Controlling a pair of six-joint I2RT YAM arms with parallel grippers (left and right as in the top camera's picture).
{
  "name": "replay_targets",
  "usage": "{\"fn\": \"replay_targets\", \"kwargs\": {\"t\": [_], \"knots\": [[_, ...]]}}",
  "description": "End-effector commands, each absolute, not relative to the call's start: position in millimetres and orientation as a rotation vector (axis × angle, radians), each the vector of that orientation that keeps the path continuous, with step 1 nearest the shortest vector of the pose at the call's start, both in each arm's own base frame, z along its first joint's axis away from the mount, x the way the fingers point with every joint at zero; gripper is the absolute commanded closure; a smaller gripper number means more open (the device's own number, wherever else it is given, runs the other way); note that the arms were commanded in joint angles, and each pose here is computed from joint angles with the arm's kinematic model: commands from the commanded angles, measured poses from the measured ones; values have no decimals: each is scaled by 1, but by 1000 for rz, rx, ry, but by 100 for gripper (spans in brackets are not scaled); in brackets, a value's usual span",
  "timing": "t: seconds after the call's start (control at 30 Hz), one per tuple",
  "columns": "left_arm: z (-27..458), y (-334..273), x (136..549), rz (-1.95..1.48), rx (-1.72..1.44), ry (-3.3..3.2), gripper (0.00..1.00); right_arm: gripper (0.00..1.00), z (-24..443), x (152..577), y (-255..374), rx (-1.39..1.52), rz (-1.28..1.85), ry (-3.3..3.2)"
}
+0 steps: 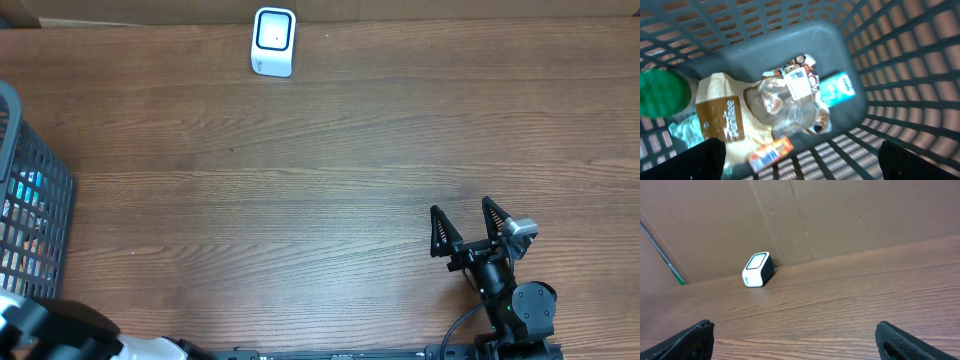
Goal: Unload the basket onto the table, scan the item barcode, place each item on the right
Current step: 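Reach the left gripper into the grey basket and grasp a snack bag, then lift the snack bag out and drop it on the table center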
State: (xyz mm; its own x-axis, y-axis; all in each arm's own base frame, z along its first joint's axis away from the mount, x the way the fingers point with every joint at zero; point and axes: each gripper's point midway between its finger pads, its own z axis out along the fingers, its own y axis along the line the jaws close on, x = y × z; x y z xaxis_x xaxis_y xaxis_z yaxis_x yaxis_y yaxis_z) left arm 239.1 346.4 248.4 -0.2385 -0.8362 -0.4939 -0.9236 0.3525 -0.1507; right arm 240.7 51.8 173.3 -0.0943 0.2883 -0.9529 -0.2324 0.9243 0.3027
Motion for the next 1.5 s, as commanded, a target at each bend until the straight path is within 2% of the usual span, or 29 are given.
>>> {"fn": "replay_targets", "kwargs": {"t": [0.0, 0.17, 0.37, 0.7, 0.73, 0.77, 0.8, 0.83, 0.87, 0.93, 1.1, 1.23, 1.43, 1.47], "knots": [[220, 359, 242, 271, -1459, 2251, 0, 0, 172, 241, 49, 55, 425, 1602], [157, 363, 257, 147, -1383, 2447, 1, 0, 172, 241, 49, 55, 425, 1602], [83, 367, 246, 118, -1440, 2645, 7, 0, 172, 241, 49, 55, 425, 1602], [19, 359, 253, 32, -1411, 2789, 8, 0, 172, 241, 49, 55, 425, 1602], [15, 358, 253, 26, -1415, 2795, 11, 0, 172, 241, 49, 55, 425, 1602], [12, 358, 252, 20, -1418, 2800, 22, 0, 172, 241, 49, 55, 425, 1602], [10, 357, 253, 15, -1419, 2803, 34, 0, 172, 241, 49, 55, 425, 1602], [10, 357, 253, 13, -1422, 2801, 51, 0, 172, 241, 49, 55, 425, 1602], [11, 358, 253, 16, -1423, 2797, 73, 0, 172, 241, 49, 55, 425, 1602], [16, 360, 254, 21, -1444, 2780, 96, 0, 172, 241, 49, 55, 425, 1602], [41, 365, 265, 32, -1445, 2749, 96, 0, 172, 241, 49, 55, 425, 1602], [89, 371, 283, 83, -1390, 2692, 96, 0, 172, 241, 49, 55, 425, 1602], [194, 366, 311, 182, -1322, 2479, 96, 0, 172, 241, 49, 55, 425, 1602], [238, 354, 314, 206, -1290, 2390, 96, 0, 172, 241, 49, 55, 425, 1602]]}}
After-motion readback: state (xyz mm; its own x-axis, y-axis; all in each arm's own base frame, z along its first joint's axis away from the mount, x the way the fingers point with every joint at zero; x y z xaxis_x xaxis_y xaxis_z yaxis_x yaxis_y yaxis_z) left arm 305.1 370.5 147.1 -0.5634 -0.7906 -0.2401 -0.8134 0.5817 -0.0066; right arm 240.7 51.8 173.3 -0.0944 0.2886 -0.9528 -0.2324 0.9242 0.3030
